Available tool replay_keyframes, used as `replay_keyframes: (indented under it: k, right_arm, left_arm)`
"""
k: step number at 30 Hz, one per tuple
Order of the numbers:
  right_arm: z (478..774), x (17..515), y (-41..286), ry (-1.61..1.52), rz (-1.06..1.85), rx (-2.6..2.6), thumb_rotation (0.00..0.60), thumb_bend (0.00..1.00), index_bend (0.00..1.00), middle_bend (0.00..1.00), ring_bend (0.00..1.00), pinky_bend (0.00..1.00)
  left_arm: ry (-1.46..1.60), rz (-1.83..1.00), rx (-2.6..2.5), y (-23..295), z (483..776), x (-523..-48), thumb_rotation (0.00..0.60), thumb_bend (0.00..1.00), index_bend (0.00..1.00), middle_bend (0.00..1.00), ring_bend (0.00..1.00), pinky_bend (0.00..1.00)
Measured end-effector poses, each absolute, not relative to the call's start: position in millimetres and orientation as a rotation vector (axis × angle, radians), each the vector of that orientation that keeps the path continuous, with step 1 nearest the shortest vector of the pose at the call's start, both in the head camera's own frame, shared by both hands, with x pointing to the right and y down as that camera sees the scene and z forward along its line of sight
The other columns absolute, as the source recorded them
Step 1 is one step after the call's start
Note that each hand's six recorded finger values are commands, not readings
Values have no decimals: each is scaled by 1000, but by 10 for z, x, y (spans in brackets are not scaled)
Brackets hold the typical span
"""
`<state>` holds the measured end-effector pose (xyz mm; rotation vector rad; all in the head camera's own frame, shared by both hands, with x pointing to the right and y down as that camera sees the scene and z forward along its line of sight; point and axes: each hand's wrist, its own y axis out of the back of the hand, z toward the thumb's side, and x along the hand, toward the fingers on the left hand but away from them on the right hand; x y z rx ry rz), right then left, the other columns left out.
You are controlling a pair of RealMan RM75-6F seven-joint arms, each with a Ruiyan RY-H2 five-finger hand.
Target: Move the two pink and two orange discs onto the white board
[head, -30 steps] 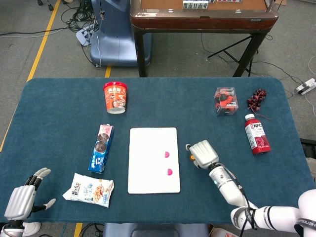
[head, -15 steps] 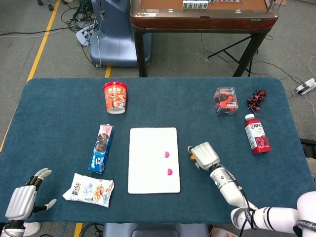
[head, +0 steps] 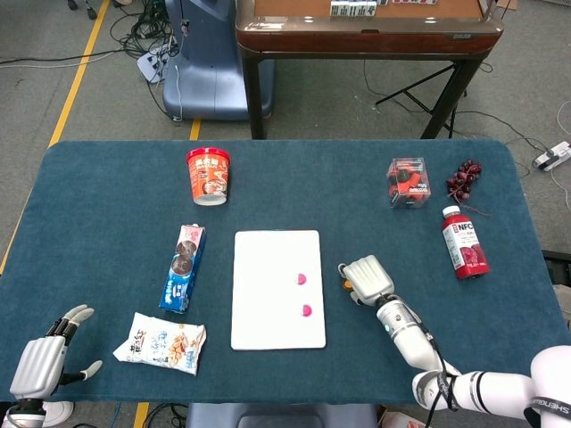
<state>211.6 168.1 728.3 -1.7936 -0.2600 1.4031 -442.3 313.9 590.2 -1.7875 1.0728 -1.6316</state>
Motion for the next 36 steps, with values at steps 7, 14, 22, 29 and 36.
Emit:
replay_keyframes:
  k: [7, 14, 22, 29, 36]
  right_arm:
    - [7295, 2093, 1677, -262, 1399, -1796, 600, 267, 471, 1000, 1000, 1000]
    - [7260, 2100, 1670, -278, 1391, -1801, 600, 270, 491, 1000, 1000, 1000]
    - [7079, 1985, 1625, -322, 1327, -1823, 600, 270, 499, 1000, 1000, 1000]
    - [6866, 1629, 1584, -335, 1210, -1857, 600, 270, 499, 1000, 1000, 1000]
    - [6787, 1200, 1654, -299, 1107, -1894, 600, 269, 500, 1000, 1000, 1000]
  left_arm:
    - [1071, -1629, -1784, 3124, 5897, -4429, 600, 92, 217, 164, 213, 605]
    - [1069, -1631, -1784, 3130, 5895, -4430, 600, 92, 217, 164, 213, 605]
    - [1069, -1629, -1782, 3121, 5891, -4427, 600, 92, 217, 164, 213, 605]
    - [1058, -1619, -1783, 3097, 5892, -4406, 600, 92, 217, 164, 213, 605]
    - [1063, -1615, -1778, 3072, 5871, -4420, 600, 92, 217, 164, 213, 605]
